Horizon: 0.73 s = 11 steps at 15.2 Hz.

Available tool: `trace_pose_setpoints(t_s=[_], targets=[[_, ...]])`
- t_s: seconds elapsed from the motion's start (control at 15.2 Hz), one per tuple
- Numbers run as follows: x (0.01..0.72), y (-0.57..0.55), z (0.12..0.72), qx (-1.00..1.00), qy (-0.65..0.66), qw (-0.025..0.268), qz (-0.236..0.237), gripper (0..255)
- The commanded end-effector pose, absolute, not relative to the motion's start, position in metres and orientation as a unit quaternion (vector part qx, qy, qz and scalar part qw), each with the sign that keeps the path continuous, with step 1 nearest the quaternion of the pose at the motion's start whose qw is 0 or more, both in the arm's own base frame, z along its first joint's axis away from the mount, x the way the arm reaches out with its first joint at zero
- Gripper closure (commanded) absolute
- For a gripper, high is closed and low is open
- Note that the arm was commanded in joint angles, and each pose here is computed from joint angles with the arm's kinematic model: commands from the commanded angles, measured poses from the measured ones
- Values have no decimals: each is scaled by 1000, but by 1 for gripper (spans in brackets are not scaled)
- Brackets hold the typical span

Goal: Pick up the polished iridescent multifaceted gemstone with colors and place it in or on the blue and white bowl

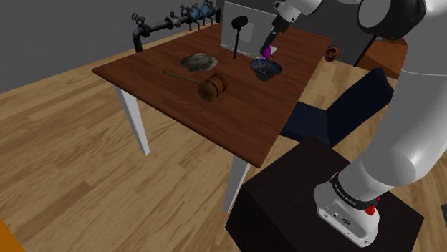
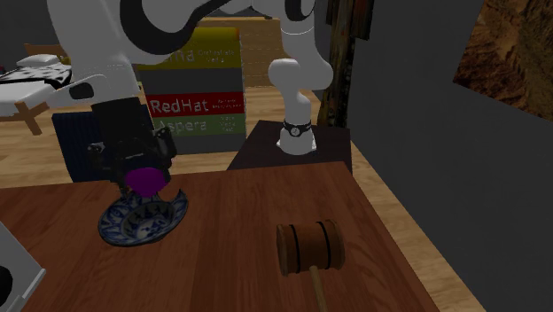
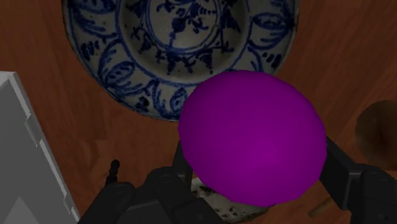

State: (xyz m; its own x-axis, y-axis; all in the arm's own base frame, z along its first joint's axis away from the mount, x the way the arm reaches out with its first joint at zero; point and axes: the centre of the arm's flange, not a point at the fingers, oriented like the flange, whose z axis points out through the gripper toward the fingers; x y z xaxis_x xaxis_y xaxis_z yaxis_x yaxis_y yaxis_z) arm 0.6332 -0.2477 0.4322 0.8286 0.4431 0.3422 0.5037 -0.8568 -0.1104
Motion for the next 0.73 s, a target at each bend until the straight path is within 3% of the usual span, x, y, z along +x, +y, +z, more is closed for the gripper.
trace_pose_setpoints(t_s=[0.0,0.66], targets=[[640,-272,436,-951,-250,98,-154,255],[642,-281,388,-951,-250,98,-154,255]])
